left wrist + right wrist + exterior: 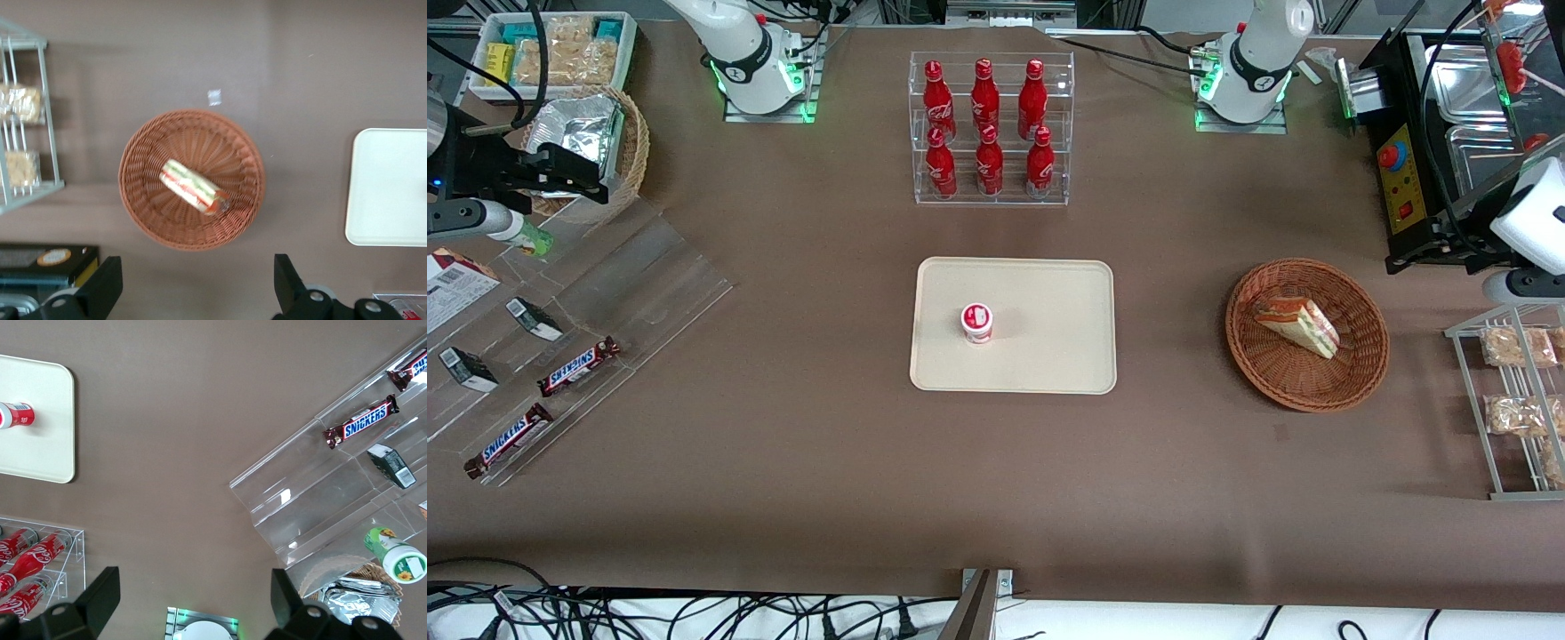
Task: Place sandwich from basket to tray
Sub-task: 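Move the left gripper over the wrapped sandwich in the wicker basket, then lower the left gripper and close it on the wrapped sandwich, then lift the sandwich and carry it toward the cream tray, then lower the sandwich onto the tray beside the small bottle and release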
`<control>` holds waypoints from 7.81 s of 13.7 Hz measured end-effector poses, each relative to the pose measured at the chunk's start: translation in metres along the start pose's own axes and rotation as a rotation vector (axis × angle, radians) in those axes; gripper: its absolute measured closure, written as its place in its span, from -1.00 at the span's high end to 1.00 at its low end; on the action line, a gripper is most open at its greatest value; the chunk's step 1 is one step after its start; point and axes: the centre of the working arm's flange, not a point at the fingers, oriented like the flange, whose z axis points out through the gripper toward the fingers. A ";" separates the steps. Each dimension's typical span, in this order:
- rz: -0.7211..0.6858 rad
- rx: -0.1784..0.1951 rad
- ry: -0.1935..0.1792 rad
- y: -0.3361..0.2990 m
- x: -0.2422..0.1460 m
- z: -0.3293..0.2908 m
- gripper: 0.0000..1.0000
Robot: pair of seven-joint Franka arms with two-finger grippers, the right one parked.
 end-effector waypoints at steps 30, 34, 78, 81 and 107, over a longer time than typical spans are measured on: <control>-0.987 -0.025 0.132 -0.009 -0.043 0.326 1.00; -1.017 -0.048 0.138 -0.009 -0.047 0.348 1.00; 0.127 -0.086 -0.067 0.371 -0.049 0.167 -0.60; 0.090 -0.029 -0.058 0.393 -0.048 0.221 -0.60; -0.128 0.025 0.041 0.399 -0.020 0.247 1.00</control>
